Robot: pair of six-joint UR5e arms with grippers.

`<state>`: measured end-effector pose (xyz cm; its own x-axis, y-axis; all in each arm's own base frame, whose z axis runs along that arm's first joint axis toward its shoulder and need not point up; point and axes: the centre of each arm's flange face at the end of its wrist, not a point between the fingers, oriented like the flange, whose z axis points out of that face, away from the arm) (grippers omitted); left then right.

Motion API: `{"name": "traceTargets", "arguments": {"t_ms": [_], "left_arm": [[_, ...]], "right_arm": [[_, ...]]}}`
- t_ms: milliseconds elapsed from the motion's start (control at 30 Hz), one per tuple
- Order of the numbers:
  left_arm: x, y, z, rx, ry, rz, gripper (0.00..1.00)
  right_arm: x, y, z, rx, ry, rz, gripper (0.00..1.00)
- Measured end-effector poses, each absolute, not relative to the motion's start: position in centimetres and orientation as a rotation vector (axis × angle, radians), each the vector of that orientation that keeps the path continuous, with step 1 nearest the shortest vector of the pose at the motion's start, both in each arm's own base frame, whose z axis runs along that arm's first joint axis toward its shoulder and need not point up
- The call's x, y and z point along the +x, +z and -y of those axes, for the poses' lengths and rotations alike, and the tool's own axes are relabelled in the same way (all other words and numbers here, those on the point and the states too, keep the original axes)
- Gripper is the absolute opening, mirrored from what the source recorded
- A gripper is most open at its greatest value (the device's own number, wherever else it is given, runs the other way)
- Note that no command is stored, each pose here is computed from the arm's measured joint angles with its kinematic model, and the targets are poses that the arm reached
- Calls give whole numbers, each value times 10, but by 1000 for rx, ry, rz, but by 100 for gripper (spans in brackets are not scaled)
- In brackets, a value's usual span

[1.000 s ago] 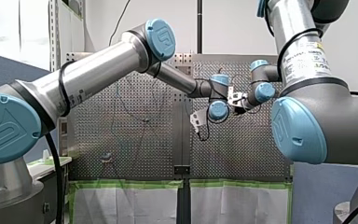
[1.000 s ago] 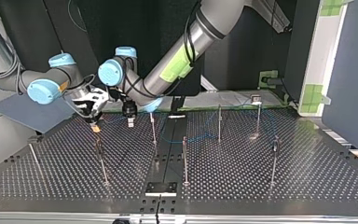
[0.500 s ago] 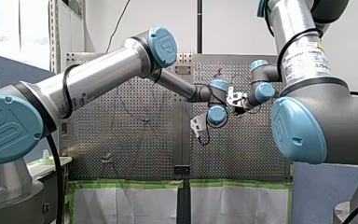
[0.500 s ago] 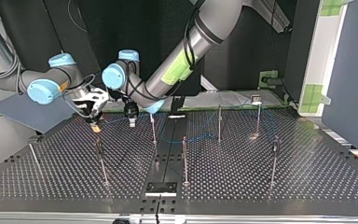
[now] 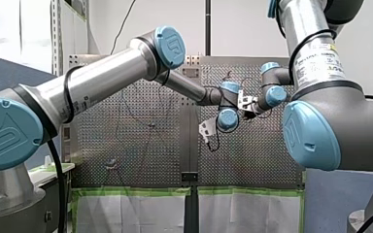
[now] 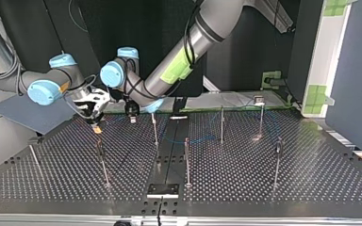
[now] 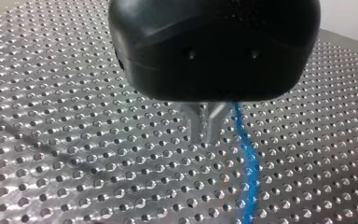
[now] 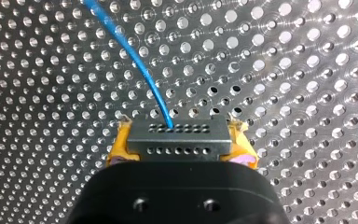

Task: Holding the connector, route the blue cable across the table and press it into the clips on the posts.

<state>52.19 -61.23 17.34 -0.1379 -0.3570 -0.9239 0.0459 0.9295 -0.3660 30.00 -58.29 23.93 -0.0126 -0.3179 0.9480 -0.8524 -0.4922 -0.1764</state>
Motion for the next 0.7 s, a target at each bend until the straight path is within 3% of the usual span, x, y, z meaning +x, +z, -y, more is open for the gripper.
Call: {"name": "traceTargets", "arguments": {"t_ms": [300,700], "left_arm": [[512,213,604,-280,-326,-1675,0],[494,258,585,-302,-290,-1634,0]], "right_arm": [[301,246,581,1825,1529,1191,0],[300,312,571,1785,1596,1163,0]]}}
